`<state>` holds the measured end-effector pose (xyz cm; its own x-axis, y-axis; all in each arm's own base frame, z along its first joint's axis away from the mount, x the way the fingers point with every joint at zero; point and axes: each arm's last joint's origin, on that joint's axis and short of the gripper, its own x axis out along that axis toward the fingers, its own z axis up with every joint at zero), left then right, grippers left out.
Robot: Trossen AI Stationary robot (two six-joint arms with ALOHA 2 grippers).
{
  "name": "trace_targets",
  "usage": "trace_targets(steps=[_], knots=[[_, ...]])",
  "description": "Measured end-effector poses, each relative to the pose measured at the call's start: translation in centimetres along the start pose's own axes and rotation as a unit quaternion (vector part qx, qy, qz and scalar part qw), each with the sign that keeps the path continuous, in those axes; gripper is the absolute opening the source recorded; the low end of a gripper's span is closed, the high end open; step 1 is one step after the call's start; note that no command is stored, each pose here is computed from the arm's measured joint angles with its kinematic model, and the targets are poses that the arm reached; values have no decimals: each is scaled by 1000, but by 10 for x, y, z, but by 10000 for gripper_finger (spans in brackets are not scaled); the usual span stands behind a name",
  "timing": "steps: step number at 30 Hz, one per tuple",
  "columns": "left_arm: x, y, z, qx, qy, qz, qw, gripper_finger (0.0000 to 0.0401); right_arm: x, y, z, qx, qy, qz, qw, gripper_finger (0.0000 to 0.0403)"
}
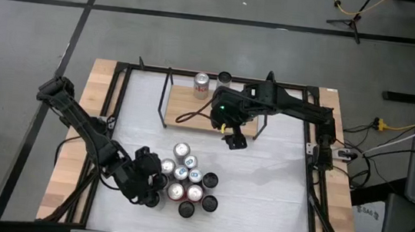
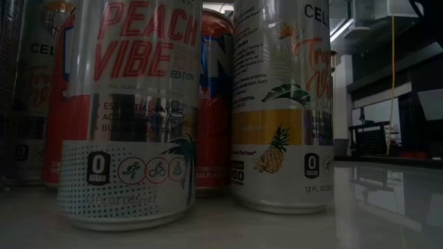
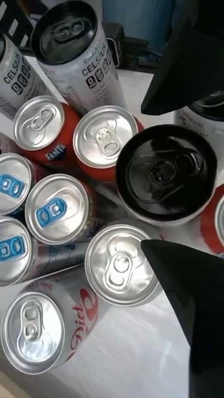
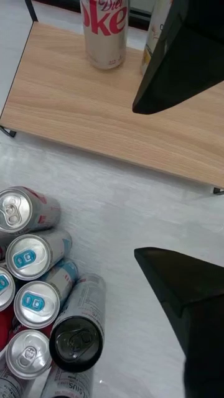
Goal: Place canned beverage on shelf
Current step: Put the white yellow soda can onto the shelf aligned with the other white yellow soda can
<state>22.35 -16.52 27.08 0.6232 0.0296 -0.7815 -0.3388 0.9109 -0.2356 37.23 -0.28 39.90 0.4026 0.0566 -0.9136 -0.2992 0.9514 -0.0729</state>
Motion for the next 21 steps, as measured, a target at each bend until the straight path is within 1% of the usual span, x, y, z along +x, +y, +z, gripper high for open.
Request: trace_targets(steps=[4, 12, 21], knots=[[2, 0, 0, -9, 0, 2, 1000, 337, 0, 0, 0, 0, 0, 0, 1000, 363], [15, -5, -5, -4, 21, 10, 1000, 337, 0, 0, 0, 0, 0, 0, 1000, 363], [16, -2, -5, -3, 29, 18, 999, 337, 0, 0, 0, 0, 0, 0, 1000, 363]])
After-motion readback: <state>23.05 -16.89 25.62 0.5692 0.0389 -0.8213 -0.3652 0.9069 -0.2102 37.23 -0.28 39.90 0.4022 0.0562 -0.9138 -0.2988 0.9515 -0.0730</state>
